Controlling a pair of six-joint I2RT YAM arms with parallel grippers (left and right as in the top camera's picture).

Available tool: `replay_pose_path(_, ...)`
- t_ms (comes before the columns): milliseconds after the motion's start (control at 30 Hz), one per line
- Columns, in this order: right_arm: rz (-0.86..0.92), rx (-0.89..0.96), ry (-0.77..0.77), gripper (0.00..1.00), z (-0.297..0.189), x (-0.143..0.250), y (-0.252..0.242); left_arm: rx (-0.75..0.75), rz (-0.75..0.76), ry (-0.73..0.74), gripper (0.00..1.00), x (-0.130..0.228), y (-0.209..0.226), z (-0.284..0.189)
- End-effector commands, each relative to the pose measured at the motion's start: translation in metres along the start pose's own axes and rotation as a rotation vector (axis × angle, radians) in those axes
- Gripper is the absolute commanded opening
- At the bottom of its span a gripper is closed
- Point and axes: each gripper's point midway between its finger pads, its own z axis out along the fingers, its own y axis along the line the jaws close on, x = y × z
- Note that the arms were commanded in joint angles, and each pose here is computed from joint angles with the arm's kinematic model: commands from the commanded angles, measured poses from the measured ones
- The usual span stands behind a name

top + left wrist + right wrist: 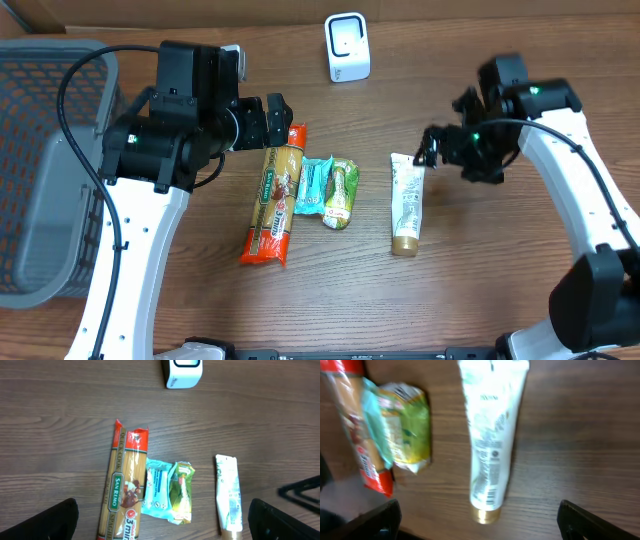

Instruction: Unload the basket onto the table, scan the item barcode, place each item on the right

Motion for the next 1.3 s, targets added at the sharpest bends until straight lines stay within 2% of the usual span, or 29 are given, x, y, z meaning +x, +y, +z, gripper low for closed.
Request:
replay_pose_path(0, -0.024, -0.098, 0.076, 1.0, 0.032, 0.021, -0.008, 0.009, -0.002, 0.001, 1.0, -0.001, -0.002, 0.001)
replay_pose_path(133, -0.02, -0.131, 0.083, 0.99, 0.061, 0.032, -0.018, 0.009, -0.002, 0.001, 1.0, -0.001, -0.002, 0.001)
replay_pose_path(200, -0.025, -0.134, 0.081, 0.92, 0.071, 0.035, -0.022, 0.009, -0.002, 0.001, 1.0, -0.001, -0.002, 0.001)
replay_pose_path(233, -0.023, -0.136, 0.091, 0.84, 0.076, 0.04, -0.024, 0.009, -0.002, 0.001, 1.0, -0.001, -0.002, 0.001)
replay_pose_path(367, -0.059, -0.184, 0.145, 0.71, 0.079, 0.056, -0.003, 0.009, -0.002, 0.001, 0.99, -0.001, -0.002, 0.001)
replay_pose_path(467, -0.111, -0.184, 0.162, 0.67, 0.08, 0.06, 0.014, 0.009, -0.002, 0.001, 1.0, -0.001, -0.002, 0.001)
replay_pose_path(667, -0.227, -0.198, 0.168, 0.67, 0.074, 0.067, 0.052, 0.009, -0.002, 0.001, 1.0, -0.001, -0.002, 0.001)
replay_pose_path(867, -0.283, -0.18, 0.176, 0.71, 0.094, 0.083, 0.079, 0.009, -0.002, 0.001, 1.0, -0.001, -0.002, 0.001)
replay_pose_path(1033, -0.22, -0.069, 0.151, 0.73, 0.118, 0.091, 0.074, 0.009, -0.002, 0.001, 1.0, -0.001, -0.002, 0.001)
replay_pose_path(1267, -0.182, 0.187, 0.132, 0.73, 0.124, 0.098, 0.028, 0.009, -0.002, 0.001, 1.0, -0.001, -0.002, 0.001)
